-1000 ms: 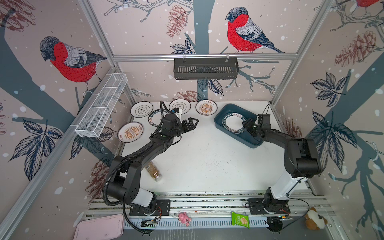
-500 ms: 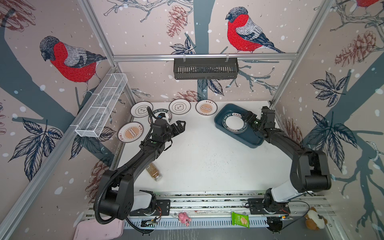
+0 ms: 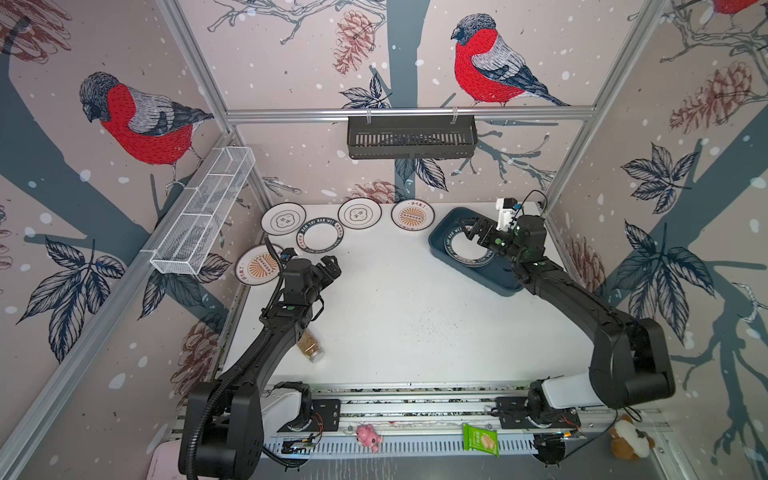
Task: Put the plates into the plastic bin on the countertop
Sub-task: 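Raise the right gripper from the bin while the left moves to the orange-sunburst plate, then grasp the orange-sunburst plate rim with the left gripper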
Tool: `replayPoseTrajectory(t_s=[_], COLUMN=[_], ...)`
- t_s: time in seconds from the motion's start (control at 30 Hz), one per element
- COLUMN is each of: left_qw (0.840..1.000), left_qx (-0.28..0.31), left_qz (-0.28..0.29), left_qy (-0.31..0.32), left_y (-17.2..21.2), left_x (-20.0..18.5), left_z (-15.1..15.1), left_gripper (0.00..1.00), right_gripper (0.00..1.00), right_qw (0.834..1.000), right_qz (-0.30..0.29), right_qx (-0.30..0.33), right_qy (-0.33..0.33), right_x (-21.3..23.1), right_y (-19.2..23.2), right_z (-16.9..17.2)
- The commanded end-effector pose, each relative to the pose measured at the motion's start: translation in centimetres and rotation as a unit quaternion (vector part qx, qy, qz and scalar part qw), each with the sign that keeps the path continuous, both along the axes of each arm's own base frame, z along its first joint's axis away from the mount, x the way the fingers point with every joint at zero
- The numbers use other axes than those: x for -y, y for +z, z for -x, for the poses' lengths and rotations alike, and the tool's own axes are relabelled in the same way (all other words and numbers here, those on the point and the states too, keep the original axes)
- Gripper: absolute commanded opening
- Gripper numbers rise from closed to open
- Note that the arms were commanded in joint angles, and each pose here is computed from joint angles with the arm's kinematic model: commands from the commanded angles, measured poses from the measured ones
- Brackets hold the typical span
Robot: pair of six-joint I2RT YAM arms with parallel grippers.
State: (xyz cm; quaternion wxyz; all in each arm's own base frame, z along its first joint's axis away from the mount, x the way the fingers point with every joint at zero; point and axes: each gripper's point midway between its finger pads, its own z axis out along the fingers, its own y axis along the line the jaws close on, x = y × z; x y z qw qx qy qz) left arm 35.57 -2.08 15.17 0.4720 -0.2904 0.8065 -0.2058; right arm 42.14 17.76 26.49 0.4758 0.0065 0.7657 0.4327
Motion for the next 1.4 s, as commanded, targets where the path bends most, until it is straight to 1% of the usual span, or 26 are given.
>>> replayPoseTrajectory(t_s=[0.0,0.2,0.3,0.37,0.53,0.7,0.87,0.97,1.07,1.2,1.27,1.37], left_qw=[0.998,0.990,0.986,0.984,0.978,0.971,0.962,0.959,0.954,0.956,0.950,0.943], left_qx=[0.003,0.017,0.023,0.033,0.038,0.053,0.070,0.075,0.060,0.046,0.038,0.046], left_qz=[0.014,0.041,0.056,0.066,0.082,0.112,0.146,0.168,0.199,0.222,0.235,0.254], left_qy=[0.067,0.132,0.155,0.160,0.187,0.206,0.221,0.217,0.214,0.188,0.200,0.209], left_y=[-0.6,-1.9,-2.6,-2.9,-3.6,-4.1,-4.4,-4.7,-5.7,-6.9,-7.8,-8.6], left_x=[-3.4,-8.0,-9.8,-10.6,-13.3,-15.7,-17.8,-18.8,-19.5,-19.9,-20.4,-20.9], left_z=[0.8,2.6,3.3,3.3,3.6,4.1,4.6,4.5,4.1,3.0,2.8,2.3], left_gripper=[0.96,0.96,0.96,0.96,0.96,0.96,0.96,0.96,0.96,0.91,0.91,0.91], right_gripper=[0.99,0.99,0.99,0.99,1.00,0.99,0.99,0.99,1.00,1.00,1.00,0.99], right_qw=[0.997,0.991,0.987,0.985,0.984,0.984,0.985,0.985,0.985,0.984,0.984,0.985], right_qz=[-0.010,-0.025,-0.039,-0.040,-0.047,-0.049,-0.049,-0.049,-0.051,-0.055,-0.055,-0.056], right_qx=[0.039,0.033,0.030,0.024,-0.001,-0.002,-0.009,-0.014,-0.018,-0.020,-0.020,-0.027], right_qy=[0.073,0.127,0.154,0.166,0.174,0.170,0.167,0.162,0.163,0.168,0.168,0.163], right_x=[-2.8,-6.1,-7.4,-8.0,-8.8,-8.9,-8.8,-8.7,-8.8,-9.0,-9.0,-8.7], right_y=[1.4,1.0,1.0,0.6,-0.8,-0.9,-1.6,-1.9,-2.3,-2.4,-2.5,-3.0], right_z=[1.1,1.5,1.8,1.9,1.5,1.6,1.7,1.4,1.2,1.1,1.0,0.7])
